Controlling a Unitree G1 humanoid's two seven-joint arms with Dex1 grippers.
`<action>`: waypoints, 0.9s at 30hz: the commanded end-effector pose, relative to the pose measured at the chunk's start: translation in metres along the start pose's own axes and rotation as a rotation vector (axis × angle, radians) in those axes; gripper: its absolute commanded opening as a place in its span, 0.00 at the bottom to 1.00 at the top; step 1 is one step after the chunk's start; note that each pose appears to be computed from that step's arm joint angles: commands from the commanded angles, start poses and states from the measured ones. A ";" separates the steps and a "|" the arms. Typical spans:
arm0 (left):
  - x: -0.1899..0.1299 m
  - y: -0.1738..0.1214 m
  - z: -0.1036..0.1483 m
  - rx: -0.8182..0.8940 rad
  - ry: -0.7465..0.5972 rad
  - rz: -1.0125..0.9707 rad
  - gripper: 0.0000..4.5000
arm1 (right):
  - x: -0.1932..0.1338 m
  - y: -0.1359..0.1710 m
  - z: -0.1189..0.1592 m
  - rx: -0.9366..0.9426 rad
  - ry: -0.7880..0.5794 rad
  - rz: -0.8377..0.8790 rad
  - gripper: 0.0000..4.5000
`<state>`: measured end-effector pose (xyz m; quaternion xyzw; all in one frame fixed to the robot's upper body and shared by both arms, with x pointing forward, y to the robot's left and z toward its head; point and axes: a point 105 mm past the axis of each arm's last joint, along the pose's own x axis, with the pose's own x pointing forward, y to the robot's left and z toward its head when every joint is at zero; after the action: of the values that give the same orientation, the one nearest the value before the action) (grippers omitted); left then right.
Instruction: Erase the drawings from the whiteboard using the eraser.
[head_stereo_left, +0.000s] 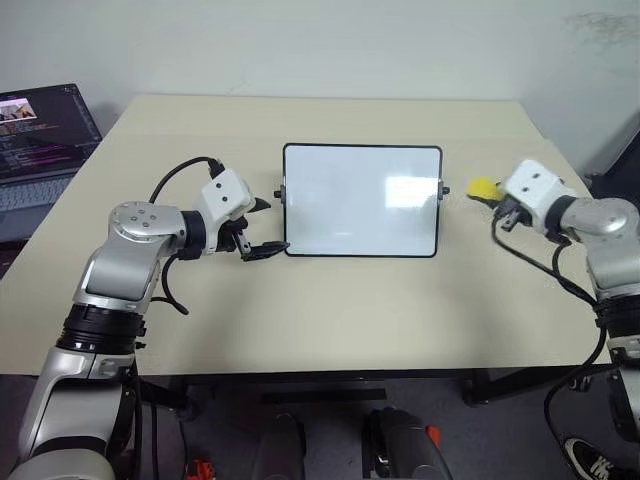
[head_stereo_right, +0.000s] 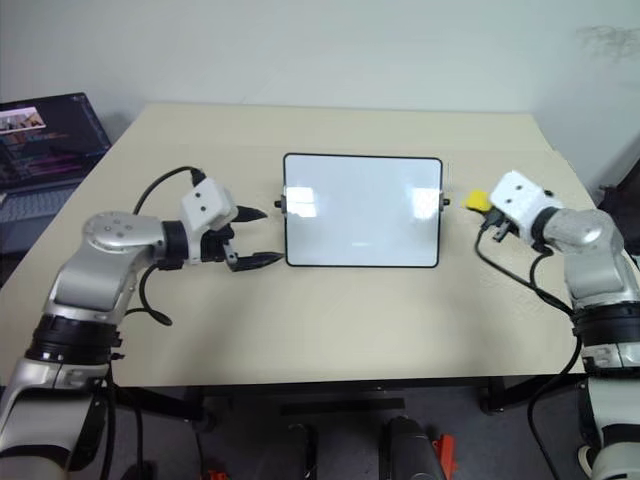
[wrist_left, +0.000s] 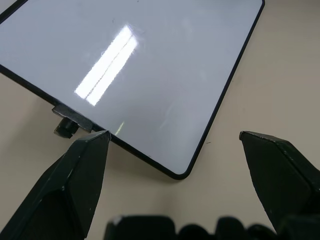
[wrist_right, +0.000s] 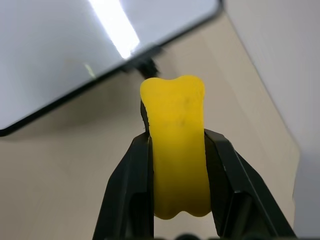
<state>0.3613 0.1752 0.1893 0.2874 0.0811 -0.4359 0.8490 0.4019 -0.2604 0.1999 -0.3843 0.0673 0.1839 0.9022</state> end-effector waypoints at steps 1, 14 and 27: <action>0.004 0.000 0.018 0.034 -0.052 -0.021 1.00 | -0.018 -0.020 -0.037 0.324 0.075 -0.125 0.23; 0.032 -0.028 0.031 0.026 -0.113 -0.138 1.00 | -0.033 0.016 -0.114 0.740 0.315 -0.162 0.23; 0.025 -0.019 0.023 0.003 -0.100 -0.086 1.00 | -0.035 -0.005 -0.102 0.730 0.289 -0.218 1.00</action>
<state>0.3589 0.1316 0.1756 0.2567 0.0751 -0.4964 0.8259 0.3690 -0.3441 0.1106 -0.0519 0.2544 0.0001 0.9657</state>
